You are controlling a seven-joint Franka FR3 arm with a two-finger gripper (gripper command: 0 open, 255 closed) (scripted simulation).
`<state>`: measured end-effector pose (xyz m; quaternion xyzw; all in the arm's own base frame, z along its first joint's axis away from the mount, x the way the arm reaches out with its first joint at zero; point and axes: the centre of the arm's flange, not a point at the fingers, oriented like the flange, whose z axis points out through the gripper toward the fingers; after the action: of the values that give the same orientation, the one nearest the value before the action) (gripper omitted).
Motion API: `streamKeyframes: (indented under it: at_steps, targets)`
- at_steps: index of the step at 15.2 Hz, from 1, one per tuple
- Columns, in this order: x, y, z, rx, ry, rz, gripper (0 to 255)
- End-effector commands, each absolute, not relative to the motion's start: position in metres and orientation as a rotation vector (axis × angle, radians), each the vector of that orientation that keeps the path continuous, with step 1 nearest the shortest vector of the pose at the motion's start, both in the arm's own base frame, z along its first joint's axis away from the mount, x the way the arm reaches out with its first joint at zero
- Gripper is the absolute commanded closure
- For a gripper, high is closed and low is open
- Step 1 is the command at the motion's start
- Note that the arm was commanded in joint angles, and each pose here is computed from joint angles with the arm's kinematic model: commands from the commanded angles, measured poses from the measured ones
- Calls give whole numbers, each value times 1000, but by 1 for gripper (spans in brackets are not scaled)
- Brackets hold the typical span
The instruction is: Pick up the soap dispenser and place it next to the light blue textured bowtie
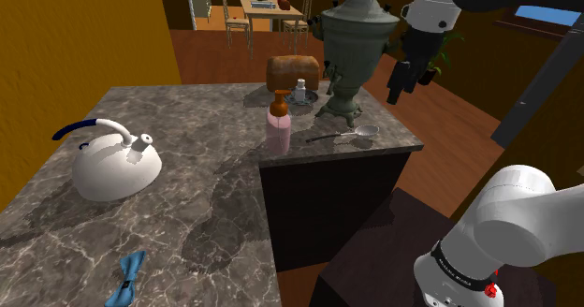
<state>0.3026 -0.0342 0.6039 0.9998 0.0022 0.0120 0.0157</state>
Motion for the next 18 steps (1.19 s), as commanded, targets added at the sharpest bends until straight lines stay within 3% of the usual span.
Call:
streamKeyframes:
  at_steps: [1,18]
  targets:
    - [303,-34,604,3110,7,37,0]
    - [476,83,530,3141,-193,19,0]
